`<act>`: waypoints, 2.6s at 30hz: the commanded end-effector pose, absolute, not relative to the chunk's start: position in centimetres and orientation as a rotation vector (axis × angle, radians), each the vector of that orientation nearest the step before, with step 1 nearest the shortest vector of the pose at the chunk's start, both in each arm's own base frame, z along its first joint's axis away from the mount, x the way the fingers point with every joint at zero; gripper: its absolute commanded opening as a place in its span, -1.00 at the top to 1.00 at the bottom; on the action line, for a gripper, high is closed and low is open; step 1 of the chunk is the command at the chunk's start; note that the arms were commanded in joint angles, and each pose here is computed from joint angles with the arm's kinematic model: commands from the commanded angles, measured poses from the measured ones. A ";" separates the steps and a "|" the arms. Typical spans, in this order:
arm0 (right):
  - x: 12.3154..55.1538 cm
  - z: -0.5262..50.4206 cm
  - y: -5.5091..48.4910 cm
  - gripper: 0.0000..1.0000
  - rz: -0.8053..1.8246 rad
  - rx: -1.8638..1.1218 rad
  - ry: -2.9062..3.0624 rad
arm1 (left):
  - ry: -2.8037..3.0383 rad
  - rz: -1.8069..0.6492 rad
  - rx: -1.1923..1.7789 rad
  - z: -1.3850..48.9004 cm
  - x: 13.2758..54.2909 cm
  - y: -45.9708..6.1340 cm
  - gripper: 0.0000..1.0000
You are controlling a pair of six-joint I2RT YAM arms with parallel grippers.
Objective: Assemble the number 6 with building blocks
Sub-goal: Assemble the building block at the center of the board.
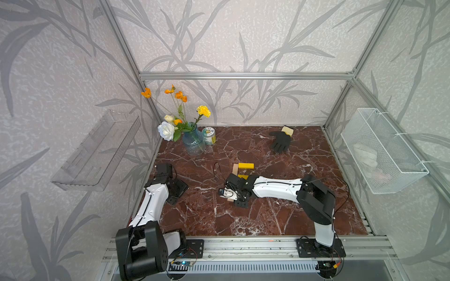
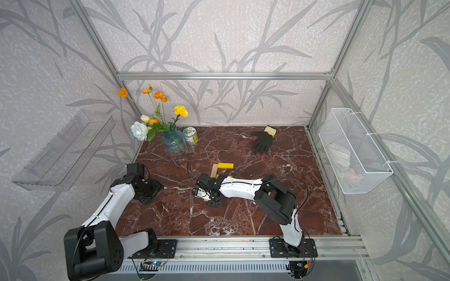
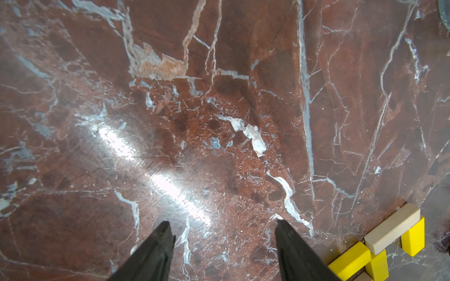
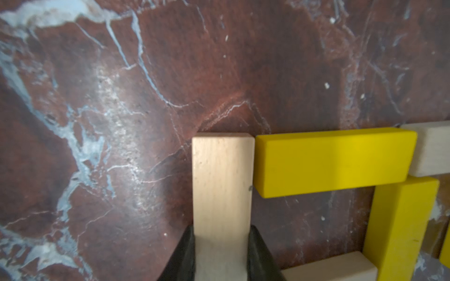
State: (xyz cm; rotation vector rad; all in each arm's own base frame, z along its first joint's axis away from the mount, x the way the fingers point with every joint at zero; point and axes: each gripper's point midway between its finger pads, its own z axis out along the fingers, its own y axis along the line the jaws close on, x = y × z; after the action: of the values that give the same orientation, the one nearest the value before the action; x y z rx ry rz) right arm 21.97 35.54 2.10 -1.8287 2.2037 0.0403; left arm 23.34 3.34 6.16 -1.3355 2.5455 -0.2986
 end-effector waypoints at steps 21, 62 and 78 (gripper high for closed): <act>22.0 0.2 34.2 1.00 -0.008 -1.883 2.230 | 2.531 -0.292 -1.353 6.1 22.8 3.4 -0.37; 23.7 -0.5 33.1 1.00 -0.055 -1.912 2.226 | 2.537 -0.289 -1.353 5.8 23.0 3.5 -0.37; 23.7 -0.6 32.4 1.00 -0.059 -1.919 2.230 | 2.537 -0.288 -1.352 5.7 23.0 3.5 -0.37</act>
State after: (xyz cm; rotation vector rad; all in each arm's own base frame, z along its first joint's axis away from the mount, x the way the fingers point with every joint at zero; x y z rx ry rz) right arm 24.09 34.82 1.83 -1.8622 2.1602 0.0146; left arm 23.32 3.34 5.99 -1.3465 2.5326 -0.3022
